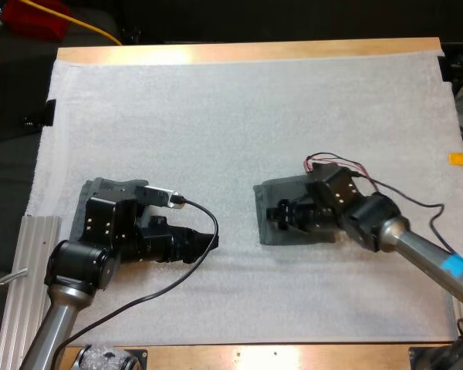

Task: Pick towel from pile, fold and stack

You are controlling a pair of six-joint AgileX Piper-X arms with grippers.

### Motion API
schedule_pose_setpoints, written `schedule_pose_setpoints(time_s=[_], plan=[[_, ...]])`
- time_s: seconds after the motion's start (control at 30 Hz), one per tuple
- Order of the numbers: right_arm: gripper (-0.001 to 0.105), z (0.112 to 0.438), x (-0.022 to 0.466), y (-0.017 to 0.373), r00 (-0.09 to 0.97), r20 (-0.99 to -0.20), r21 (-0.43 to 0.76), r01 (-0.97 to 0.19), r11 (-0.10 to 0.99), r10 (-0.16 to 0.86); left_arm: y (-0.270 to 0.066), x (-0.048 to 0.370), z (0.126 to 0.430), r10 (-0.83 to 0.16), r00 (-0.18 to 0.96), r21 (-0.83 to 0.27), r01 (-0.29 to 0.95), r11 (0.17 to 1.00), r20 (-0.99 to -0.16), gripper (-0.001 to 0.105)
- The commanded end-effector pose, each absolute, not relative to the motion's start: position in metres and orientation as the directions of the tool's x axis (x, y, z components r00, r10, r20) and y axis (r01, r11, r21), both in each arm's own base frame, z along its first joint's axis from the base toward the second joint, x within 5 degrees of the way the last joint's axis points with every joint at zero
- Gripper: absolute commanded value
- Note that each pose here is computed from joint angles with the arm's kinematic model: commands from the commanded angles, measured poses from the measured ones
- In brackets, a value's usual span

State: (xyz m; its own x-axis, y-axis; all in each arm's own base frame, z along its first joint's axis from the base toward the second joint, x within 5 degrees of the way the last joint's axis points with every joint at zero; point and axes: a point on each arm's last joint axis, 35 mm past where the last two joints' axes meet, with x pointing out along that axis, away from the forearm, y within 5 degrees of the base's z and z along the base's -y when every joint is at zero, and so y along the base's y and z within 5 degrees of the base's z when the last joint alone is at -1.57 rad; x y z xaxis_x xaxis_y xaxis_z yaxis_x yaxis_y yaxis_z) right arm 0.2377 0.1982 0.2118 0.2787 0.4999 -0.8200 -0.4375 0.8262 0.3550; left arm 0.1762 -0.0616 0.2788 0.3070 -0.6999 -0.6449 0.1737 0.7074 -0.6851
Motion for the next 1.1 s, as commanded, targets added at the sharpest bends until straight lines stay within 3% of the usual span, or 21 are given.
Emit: schedule_pose_setpoints(time_s=[0.0, 0.33, 0.53, 1.07], plan=[[0.062, 0.220, 0.233, 0.193, 0.278, -0.827, 0.327, -0.469, 0.821, 0.488, -0.061, 0.176, 0.283, -0.705, 0.316, -0.688, 0.184, 0.702, -0.635, 0.069], [0.063, 0.258, 0.209, 0.174, 0.295, -0.813, 0.283, -0.553, 0.784, 0.502, -0.061, 0.177, 0.283, -0.705, 0.319, -0.688, 0.187, 0.702, -0.633, 0.069], [0.082, 0.283, 0.196, 0.164, 0.346, -0.766, 0.276, -0.584, 0.764, 0.542, -0.062, 0.178, 0.284, -0.708, 0.330, -0.687, 0.200, 0.699, -0.624, 0.069], [0.082, 0.307, 0.179, 0.149, 0.412, -0.729, 0.244, -0.589, 0.770, 0.547, -0.068, 0.205, 0.272, -0.714, 0.353, -0.730, 0.112, 0.674, -0.605, 0.070]])
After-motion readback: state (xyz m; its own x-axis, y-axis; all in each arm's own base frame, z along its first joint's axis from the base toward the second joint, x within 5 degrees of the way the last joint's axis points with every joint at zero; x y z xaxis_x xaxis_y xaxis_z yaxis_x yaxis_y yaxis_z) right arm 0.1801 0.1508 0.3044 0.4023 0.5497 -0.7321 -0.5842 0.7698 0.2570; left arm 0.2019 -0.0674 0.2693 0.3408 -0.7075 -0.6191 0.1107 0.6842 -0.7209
